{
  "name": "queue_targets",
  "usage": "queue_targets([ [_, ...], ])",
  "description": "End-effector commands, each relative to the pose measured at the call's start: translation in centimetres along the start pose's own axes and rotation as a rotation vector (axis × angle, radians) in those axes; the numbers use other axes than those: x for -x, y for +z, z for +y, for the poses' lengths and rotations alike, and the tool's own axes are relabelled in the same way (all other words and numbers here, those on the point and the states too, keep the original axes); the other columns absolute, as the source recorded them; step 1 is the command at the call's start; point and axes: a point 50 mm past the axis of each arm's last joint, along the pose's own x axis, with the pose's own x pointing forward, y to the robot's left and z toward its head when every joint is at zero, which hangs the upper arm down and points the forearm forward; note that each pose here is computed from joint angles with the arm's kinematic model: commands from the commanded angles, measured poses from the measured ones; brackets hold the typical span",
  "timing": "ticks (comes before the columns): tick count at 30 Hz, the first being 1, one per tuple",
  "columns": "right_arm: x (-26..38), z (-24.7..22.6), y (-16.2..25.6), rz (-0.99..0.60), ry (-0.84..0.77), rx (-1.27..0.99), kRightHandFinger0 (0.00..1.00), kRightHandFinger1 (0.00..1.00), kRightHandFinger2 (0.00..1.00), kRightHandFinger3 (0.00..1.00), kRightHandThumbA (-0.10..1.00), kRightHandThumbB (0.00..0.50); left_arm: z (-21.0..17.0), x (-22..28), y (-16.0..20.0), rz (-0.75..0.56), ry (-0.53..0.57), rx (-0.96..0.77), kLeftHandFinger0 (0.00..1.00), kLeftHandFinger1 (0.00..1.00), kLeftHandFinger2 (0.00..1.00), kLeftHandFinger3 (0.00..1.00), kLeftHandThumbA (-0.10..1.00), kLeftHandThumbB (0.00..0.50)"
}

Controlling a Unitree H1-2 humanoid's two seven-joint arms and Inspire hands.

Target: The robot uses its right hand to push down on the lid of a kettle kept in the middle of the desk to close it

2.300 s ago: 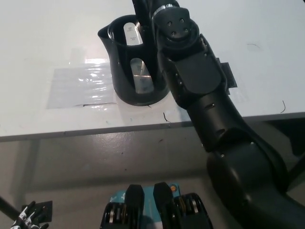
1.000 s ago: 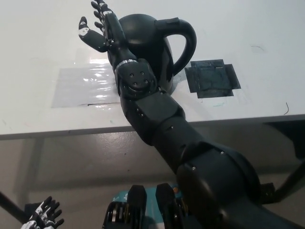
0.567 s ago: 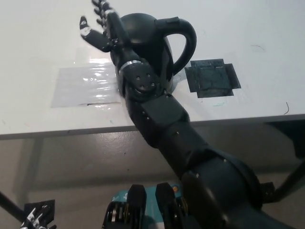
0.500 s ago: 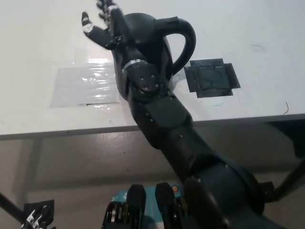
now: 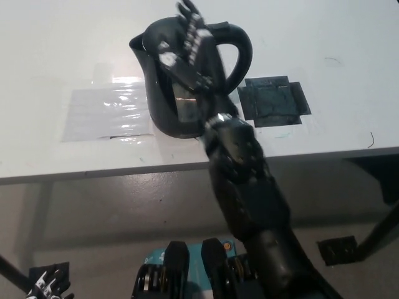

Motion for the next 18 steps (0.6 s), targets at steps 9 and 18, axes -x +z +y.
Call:
queue_targets([
  [9, 18.2, -6.1, 11.0, -0.332, 0.173, 0.135, 1.0, 1.0, 1.0, 1.0, 0.44, 0.042, 1.5, -0.3, 2.8, -0.072, -0.01, -0.038, 1.0, 1.0, 1.0, 1.0, 0.2, 0.233],
  [18, 21.7, -11.0, 7.0, -0.226, 0.042, 0.322, 0.98, 1.0, 1.0, 1.0, 0.34, 0.0, 1.8, -0.5, 2.9, -0.082, 0.022, -0.032, 1.0, 1.0, 1.0, 1.0, 0.21, 0.245],
])
